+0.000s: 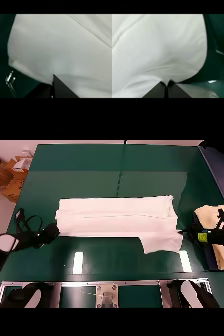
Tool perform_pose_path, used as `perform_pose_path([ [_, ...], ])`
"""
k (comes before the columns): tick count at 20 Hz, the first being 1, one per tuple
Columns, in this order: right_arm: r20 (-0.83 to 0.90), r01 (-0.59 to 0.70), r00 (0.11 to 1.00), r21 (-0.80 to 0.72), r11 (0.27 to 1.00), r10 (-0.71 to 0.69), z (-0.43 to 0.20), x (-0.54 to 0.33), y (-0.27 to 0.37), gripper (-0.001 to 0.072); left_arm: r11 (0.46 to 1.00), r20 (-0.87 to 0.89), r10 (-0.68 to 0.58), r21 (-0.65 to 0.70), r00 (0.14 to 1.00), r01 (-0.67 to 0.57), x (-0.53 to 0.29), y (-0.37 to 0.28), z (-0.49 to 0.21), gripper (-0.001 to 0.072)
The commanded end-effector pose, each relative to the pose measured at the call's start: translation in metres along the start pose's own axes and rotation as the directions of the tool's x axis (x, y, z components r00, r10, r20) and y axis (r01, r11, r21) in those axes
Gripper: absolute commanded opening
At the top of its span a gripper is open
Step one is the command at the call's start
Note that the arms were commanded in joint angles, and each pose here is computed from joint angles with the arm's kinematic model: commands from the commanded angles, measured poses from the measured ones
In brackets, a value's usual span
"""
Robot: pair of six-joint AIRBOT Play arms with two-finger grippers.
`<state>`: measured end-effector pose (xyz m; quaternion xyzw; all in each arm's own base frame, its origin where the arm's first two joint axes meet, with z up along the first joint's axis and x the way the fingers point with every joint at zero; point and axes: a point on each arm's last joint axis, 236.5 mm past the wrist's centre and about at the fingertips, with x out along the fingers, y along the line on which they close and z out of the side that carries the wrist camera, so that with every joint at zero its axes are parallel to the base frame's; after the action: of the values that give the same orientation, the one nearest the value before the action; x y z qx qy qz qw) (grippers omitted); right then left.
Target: Fold the shirts.
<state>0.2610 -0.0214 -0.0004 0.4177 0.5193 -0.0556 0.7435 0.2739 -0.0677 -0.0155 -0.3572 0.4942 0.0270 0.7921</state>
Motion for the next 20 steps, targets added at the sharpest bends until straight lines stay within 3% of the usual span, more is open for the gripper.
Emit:
perform_pose_path([
  [1, 0.063, -0.089, 0.994, -0.05, 0.995, 0.092, 0.033, 0.0, 0.046, 0.0013, 0.998, -0.006, 0.019, 0.062, 1.0, -0.019, 0.005, -0.014, 0.027, 0.0018],
  [7, 0.021, -0.137, 0.99, -0.067, 0.988, 0.138, 0.111, 0.055, 0.096, 0.0013, 0.993, 0.011, 0.007, 0.115, 1.0, -0.009, 0.048, -0.062, 0.116, 0.0019],
  [13, 0.008, -0.138, 0.99, -0.024, 0.99, 0.138, 0.165, 0.153, 0.106, 0.0015, 0.991, 0.036, -0.045, 0.129, 0.998, 0.04, 0.157, -0.095, 0.176, 0.0024],
  [14, 0.015, -0.139, 0.99, -0.016, 0.99, 0.14, 0.174, 0.161, 0.105, 0.0037, 0.991, 0.063, -0.052, 0.123, 0.997, 0.043, 0.162, -0.096, 0.187, 0.0285],
  [15, 0.02, -0.142, 0.99, -0.026, 0.989, 0.143, 0.183, 0.162, 0.104, 0.0208, 0.992, 0.095, -0.059, 0.117, 0.994, 0.048, 0.162, -0.098, 0.198, 0.072],
  [16, 0.029, -0.147, 0.988, -0.068, 0.987, 0.149, 0.193, 0.156, 0.104, 0.0294, 0.992, 0.119, -0.068, 0.114, 0.991, 0.055, 0.156, -0.099, 0.207, 0.0689],
  [17, 0.037, -0.152, 0.987, -0.111, 0.982, 0.157, 0.204, 0.144, 0.103, 0.0312, 0.991, 0.13, -0.075, 0.115, 0.989, 0.06, 0.148, -0.101, 0.217, 0.0686],
  [19, 0.011, -0.156, 0.987, -0.206, 0.966, 0.161, 0.218, 0.111, 0.091, 0.0523, 0.992, 0.089, -0.069, 0.112, 0.994, 0.059, 0.128, -0.097, 0.227, 0.0686],
  [20, -0.006, -0.148, 0.989, -0.248, 0.957, 0.151, 0.222, 0.097, 0.079, 0.0551, 0.993, 0.057, -0.065, 0.106, 0.996, 0.058, 0.118, -0.095, 0.228, 0.0685],
])
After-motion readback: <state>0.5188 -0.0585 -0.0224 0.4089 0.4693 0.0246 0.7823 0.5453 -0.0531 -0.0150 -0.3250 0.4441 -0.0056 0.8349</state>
